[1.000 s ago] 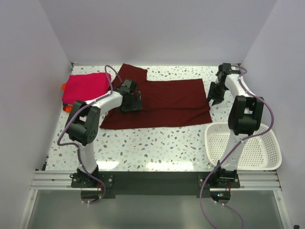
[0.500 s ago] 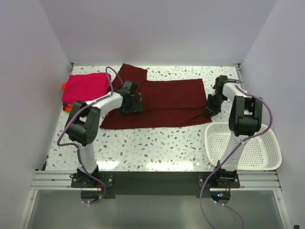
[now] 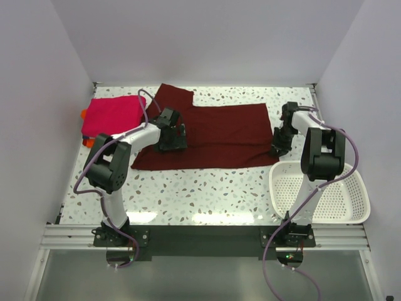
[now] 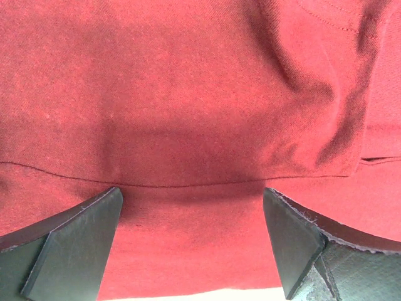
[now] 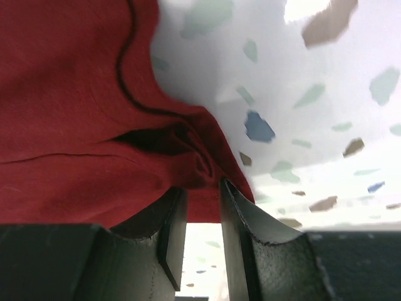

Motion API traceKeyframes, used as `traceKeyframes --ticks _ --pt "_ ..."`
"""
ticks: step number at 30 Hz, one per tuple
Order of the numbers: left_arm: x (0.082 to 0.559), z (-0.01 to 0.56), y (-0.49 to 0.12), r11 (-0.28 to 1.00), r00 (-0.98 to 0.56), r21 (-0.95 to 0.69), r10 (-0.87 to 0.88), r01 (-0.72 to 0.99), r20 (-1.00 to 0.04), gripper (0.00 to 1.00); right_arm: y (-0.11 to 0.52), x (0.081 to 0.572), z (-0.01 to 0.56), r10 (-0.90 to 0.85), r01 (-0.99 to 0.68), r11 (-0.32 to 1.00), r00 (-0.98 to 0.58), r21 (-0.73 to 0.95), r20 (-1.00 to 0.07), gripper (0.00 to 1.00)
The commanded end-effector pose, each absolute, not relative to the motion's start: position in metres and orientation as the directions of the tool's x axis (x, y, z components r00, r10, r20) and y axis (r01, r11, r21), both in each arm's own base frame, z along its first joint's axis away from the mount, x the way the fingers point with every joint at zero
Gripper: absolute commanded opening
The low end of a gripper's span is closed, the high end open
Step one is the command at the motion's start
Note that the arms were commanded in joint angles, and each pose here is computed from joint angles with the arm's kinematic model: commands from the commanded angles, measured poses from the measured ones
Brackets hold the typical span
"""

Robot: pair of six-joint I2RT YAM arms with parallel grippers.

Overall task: Fold and stack the t-shirts
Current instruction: Fold the tshirt

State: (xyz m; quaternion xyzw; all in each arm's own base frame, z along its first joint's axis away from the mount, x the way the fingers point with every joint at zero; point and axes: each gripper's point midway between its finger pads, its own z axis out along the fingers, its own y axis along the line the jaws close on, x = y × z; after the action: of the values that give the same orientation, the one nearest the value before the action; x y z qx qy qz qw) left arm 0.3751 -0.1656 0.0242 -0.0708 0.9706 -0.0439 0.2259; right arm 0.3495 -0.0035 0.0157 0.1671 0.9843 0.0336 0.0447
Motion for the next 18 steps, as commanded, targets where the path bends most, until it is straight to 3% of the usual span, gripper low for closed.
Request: traceKeyframes --ticks 1,9,18 --pt "0.370 0.030 -0.167 0.986 -0.886 -0.133 -0.147 -0.098 -0.440 1.00 -0.019 0.301 0.006 0.334 0.330 0.942 -0.941 -0.060 0.052 0.31" --pt "0.370 0.033 -0.167 0.987 -0.883 -0.135 -0.136 -0.083 -0.450 1.00 -0.010 0.286 0.030 0.347 0.347 0.938 -0.936 -0.017 0.053 0.33" --pt "0.387 0.071 -0.183 0.991 -0.849 -0.133 -0.059 0.014 -0.526 1.00 0.000 0.358 0.097 0.278 0.256 0.957 -0.945 0.139 -0.170 0.38"
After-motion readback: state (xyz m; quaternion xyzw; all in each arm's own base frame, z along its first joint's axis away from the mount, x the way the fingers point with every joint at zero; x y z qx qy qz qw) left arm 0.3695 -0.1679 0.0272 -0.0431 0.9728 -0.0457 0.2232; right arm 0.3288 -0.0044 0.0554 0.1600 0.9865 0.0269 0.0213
